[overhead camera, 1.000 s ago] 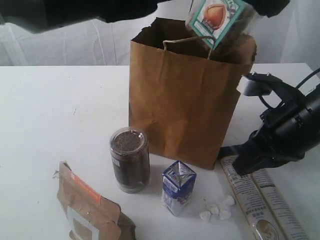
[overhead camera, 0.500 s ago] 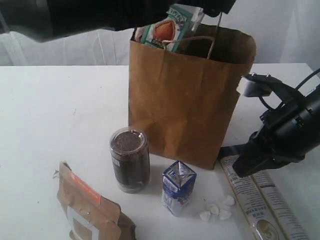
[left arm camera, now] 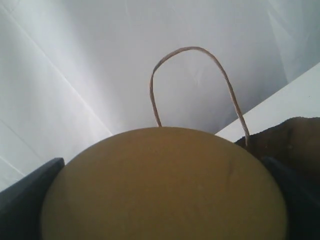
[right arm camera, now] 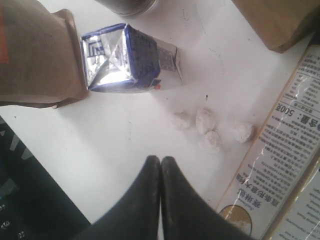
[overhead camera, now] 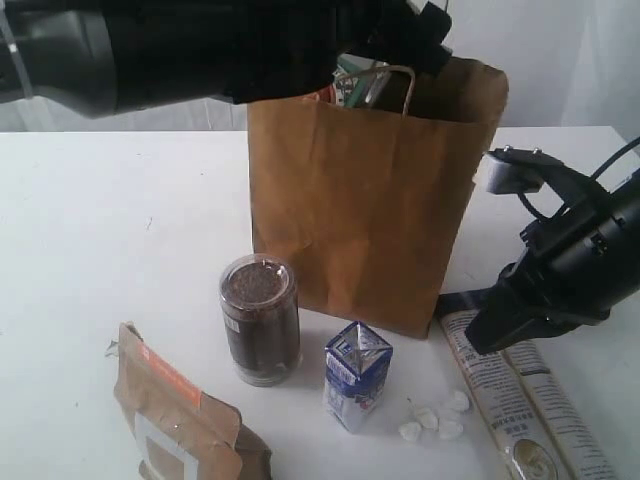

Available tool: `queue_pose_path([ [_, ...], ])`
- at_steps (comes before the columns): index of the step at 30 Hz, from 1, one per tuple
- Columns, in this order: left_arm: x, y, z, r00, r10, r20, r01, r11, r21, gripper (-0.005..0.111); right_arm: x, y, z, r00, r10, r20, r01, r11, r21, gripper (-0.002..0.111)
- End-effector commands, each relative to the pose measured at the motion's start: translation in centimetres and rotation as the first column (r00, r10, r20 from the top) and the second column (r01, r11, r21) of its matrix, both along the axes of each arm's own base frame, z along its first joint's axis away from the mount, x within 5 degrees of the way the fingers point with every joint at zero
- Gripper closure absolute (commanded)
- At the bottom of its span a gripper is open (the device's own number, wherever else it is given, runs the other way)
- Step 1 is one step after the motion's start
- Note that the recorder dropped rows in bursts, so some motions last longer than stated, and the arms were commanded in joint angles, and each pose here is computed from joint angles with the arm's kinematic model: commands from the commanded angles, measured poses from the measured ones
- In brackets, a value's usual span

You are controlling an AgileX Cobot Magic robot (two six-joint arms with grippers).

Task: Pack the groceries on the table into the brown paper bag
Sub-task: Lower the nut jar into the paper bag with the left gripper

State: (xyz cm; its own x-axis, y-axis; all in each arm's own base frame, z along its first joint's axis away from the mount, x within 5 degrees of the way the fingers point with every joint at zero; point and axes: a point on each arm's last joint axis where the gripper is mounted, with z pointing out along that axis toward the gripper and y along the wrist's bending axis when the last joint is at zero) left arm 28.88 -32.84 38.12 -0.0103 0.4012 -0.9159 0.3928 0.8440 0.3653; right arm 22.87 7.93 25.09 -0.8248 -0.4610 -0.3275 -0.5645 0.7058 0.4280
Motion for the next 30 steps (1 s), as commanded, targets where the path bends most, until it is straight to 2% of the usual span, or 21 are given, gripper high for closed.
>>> queue_pose_path([
  [1, -0.5, 0.4, 1.0, 0.999, -0.021, 0.043, 0.017, 0.996, 0.087, 0.063, 0.0, 0.0, -0.1, 1.000, 0.007, -0.003, -0.007, 1.000, 0.007, 0.108],
  [4, -0.4, 0.5, 0.9, 1.000, 0.005, 0.029, -0.007, 0.998, 0.059, 0.040, 0.0, 0.0, -0.1, 1.000, 0.007, -0.003, -0.007, 1.000, 0.007, 0.108],
  [7, -0.2, 1.0, 0.8, 0.998, 0.064, 0.015, -0.065, 0.997, 0.051, 0.029, 0.0, 0.0, -0.1, 1.000, 0.007, -0.003, -0.007, 1.000, 0.007, 0.108],
  [13, -0.1, 1.7, 0.7, 0.990, 0.139, 0.001, -0.139, 0.989, 0.049, 0.028, 0.0, 0.0, -0.1, 1.000, 0.007, -0.003, -0.007, 1.000, 0.007, 0.108],
  [24, -0.1, 1.6, 0.7, 0.991, 0.135, 0.001, -0.135, 0.990, 0.048, 0.027, -0.2, 0.0, -0.1, 1.000, 0.017, -0.018, -0.017, 1.000, 0.009, 0.108],
  [27, -0.1, 1.5, 0.7, 0.992, 0.125, 0.002, -0.125, 0.991, 0.046, 0.018, -0.2, 0.0, -0.1, 1.000, 0.017, -0.018, -0.017, 1.000, 0.009, 0.108],
  [30, -0.2, 1.4, 0.8, 0.994, 0.105, 0.004, -0.105, 0.994, 0.041, 0.002, -0.2, 0.0, -0.1, 1.000, 0.017, -0.018, -0.017, 1.000, 0.009, 0.108],
])
